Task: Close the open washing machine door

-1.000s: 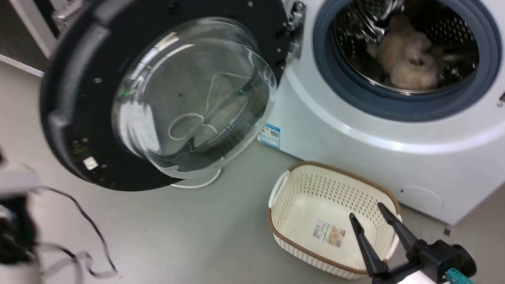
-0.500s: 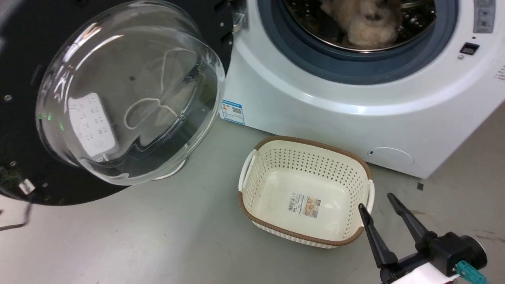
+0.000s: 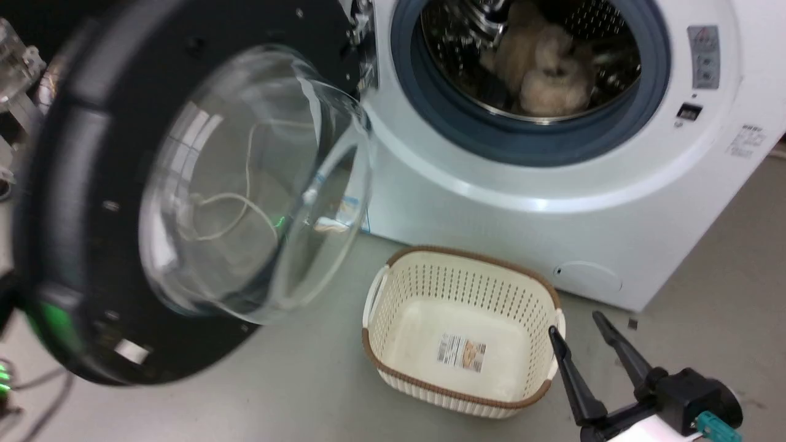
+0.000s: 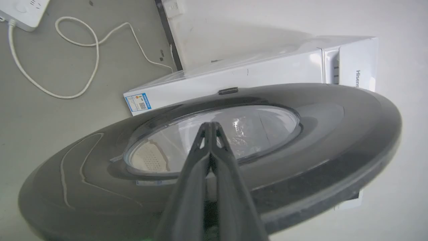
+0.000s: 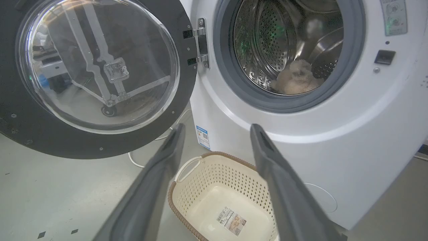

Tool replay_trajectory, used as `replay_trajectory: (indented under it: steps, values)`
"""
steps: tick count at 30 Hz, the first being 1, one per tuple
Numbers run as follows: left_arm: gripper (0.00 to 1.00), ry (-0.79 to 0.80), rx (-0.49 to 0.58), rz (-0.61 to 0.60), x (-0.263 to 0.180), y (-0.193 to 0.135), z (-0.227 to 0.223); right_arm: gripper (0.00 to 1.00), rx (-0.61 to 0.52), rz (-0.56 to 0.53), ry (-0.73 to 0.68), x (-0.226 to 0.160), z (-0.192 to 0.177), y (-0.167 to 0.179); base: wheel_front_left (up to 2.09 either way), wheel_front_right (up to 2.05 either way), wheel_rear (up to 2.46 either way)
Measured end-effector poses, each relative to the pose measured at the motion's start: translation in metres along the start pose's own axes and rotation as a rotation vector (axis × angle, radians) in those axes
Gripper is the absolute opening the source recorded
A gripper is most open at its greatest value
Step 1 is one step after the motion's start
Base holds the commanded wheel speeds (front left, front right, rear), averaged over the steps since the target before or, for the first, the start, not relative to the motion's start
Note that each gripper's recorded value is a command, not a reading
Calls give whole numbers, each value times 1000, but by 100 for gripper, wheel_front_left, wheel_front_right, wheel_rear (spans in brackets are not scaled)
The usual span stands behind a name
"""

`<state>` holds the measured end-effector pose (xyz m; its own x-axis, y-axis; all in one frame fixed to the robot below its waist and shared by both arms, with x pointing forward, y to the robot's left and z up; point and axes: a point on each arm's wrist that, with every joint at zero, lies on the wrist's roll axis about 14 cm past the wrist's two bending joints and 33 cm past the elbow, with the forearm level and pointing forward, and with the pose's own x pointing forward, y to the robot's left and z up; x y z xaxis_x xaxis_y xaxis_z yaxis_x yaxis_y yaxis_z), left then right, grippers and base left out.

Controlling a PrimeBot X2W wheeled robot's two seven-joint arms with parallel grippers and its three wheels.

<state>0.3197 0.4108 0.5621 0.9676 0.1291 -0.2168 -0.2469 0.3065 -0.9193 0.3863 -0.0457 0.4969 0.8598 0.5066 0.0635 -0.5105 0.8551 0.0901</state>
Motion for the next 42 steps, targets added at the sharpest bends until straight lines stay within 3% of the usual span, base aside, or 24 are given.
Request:
replay_trajectory:
  steps: [11, 22, 23, 34, 42]
  values:
    - [0, 369, -7, -195, -27, -26, -126, 100, -46, -60, -59, -17, 24, -4, 0, 0, 0]
    - [0, 697, -84, -319, -31, -58, -265, 100, -85, -213, -60, -52, 29, -47, 0, 0, 0]
    - [0, 785, -132, -360, -20, -73, -317, 100, -104, -290, -46, -69, 28, -74, 0, 0, 0]
    - [0, 850, -200, -373, 48, -110, -425, 100, -93, -533, -10, -123, 23, -133, 0, 0, 0]
    - [0, 808, -259, -359, 101, -145, -483, 100, -86, -665, 32, -156, 16, -155, 0, 0, 0]
